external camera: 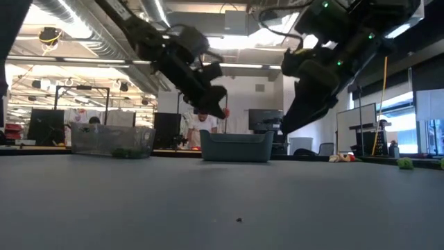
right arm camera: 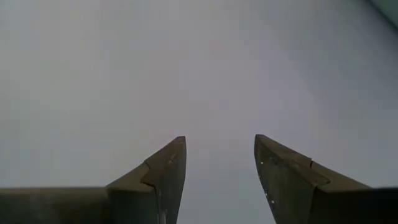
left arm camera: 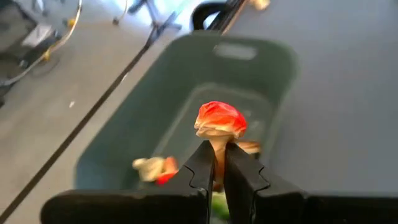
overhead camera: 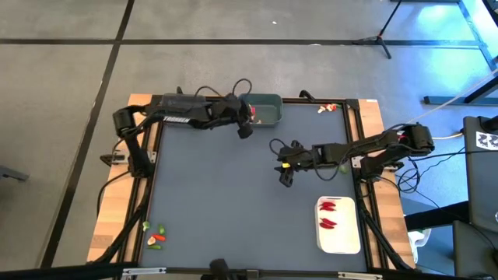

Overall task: Sort produce into baskets
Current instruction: Put the red mushroom into the blue bin, then put the green chili pepper into the black bin

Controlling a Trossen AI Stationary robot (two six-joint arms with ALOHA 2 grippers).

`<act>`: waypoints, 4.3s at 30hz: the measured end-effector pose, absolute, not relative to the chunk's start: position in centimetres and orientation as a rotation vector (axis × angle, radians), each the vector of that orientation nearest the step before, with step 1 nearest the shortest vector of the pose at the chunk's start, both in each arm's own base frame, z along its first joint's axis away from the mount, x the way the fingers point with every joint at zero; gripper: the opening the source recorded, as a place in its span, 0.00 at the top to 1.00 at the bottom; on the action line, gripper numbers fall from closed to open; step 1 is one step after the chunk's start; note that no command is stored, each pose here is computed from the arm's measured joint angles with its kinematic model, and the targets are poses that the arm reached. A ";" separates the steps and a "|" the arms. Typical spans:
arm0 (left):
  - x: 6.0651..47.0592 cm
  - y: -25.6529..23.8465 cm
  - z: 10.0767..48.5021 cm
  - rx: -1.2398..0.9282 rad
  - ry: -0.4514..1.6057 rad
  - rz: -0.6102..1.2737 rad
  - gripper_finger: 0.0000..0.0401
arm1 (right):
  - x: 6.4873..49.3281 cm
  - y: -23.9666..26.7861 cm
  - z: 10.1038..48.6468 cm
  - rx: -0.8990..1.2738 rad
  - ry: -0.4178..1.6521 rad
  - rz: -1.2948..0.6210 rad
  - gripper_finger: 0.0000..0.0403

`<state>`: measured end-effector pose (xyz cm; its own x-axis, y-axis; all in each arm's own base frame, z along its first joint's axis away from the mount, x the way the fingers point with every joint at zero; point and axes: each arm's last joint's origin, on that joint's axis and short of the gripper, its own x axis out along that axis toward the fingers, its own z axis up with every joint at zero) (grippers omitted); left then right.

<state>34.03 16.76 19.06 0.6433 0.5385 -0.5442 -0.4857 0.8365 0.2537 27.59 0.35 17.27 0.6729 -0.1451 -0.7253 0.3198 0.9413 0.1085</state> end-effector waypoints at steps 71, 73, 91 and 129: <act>18.2 -10.8 26.4 -0.073 1.236 -0.245 0.61 | 28.1 0.3 17.2 0.288 0.755 -0.254 0.53; 17.7 -11.4 25.9 -0.066 1.254 -0.266 0.61 | 28.1 0.3 17.2 0.288 0.756 -0.253 0.53; 16.1 -17.3 21.3 0.178 1.484 -0.491 0.61 | 28.1 0.5 17.1 0.296 0.752 -0.261 0.53; 17.3 -18.7 16.4 0.409 1.625 -0.465 0.91 | 28.2 0.7 17.3 0.300 0.732 -0.242 0.53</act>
